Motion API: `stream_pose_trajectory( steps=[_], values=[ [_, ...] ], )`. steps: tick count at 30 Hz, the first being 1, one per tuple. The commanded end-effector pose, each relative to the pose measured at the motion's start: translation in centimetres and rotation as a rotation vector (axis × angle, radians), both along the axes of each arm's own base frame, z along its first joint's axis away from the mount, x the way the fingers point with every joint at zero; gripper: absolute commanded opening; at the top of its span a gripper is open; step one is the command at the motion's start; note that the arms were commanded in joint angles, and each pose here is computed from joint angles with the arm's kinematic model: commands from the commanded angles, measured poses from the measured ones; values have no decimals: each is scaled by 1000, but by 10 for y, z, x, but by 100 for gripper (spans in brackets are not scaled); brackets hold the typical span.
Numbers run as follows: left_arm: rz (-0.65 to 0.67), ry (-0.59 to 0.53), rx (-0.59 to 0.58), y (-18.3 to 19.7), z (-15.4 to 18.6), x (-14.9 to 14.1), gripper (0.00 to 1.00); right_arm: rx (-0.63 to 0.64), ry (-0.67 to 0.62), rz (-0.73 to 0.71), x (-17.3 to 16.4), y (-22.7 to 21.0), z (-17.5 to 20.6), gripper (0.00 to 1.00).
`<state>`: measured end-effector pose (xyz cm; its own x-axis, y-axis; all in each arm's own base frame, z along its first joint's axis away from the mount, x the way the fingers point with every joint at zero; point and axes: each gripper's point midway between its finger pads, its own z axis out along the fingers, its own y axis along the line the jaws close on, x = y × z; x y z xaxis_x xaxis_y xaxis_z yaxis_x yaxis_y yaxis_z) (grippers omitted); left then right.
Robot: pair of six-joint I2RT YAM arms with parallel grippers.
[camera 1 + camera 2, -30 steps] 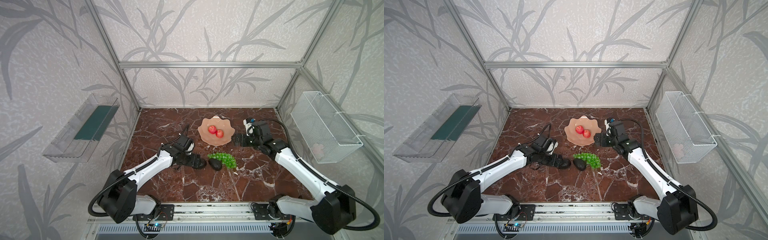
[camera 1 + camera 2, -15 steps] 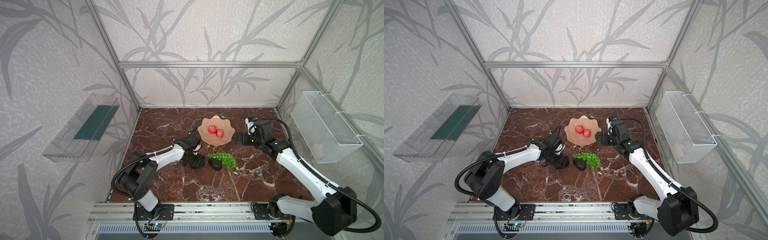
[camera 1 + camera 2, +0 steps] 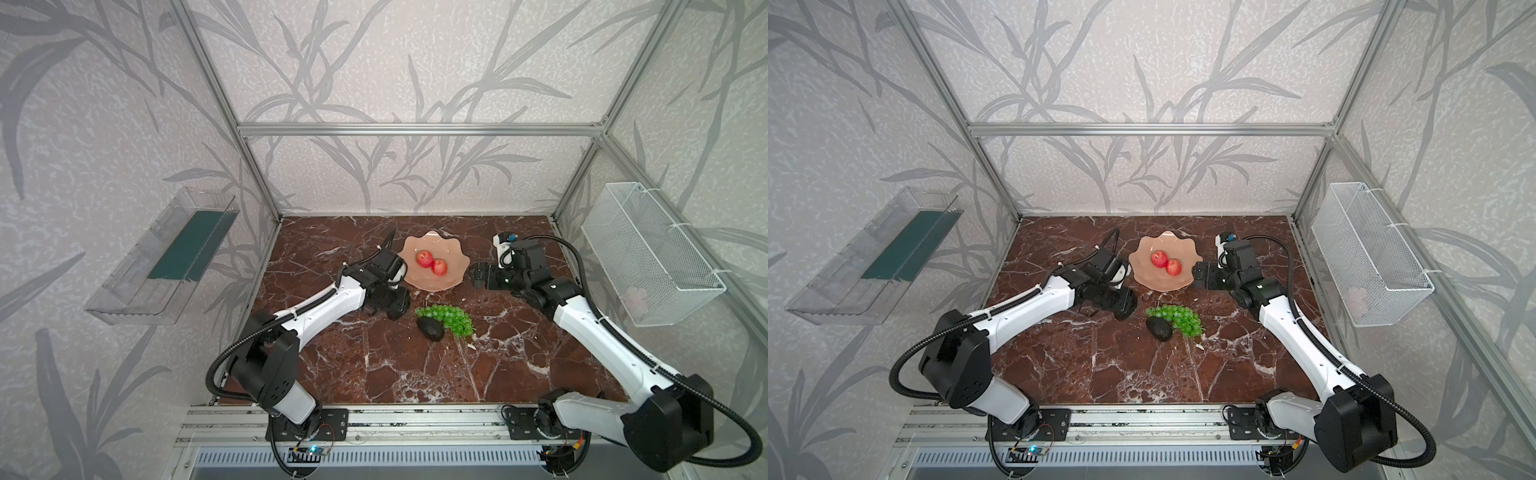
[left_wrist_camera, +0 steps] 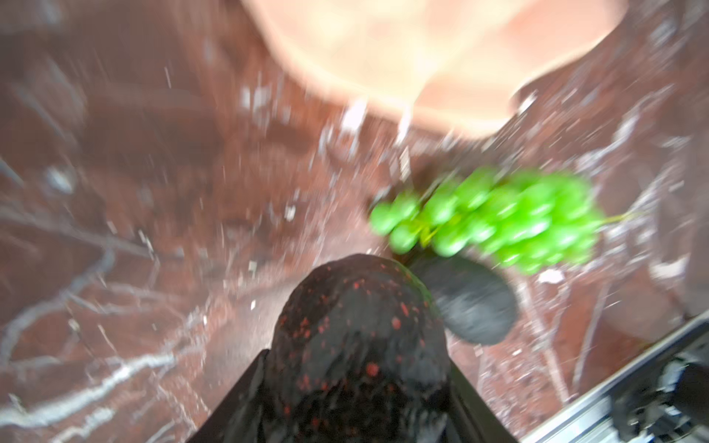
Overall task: Arrange fruit in a fruit bowl
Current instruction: Pick up the fruit from the center of the table, then place the fruit in the fruit bowl.
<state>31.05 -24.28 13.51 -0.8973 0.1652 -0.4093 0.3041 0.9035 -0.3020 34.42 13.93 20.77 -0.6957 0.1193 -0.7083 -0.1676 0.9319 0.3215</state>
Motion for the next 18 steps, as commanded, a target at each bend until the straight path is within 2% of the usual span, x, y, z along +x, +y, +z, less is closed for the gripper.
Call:
stream_pose_trajectory(
  steps=[1,5,10,18],
  values=[
    [9,-100,-26,-15,31,39,60,9,8,-24,-4,-5,0,99],
    [-18,-98,-8,-39,31,81,61,21,26,-14,-12,-4,-3,100],
    [12,5,39,-54,2,114,60,30,24,-23,-23,-8,-3,100],
    [93,58,53,-58,-26,133,60,36,61,-17,-36,-10,-14,100]
  ],
)
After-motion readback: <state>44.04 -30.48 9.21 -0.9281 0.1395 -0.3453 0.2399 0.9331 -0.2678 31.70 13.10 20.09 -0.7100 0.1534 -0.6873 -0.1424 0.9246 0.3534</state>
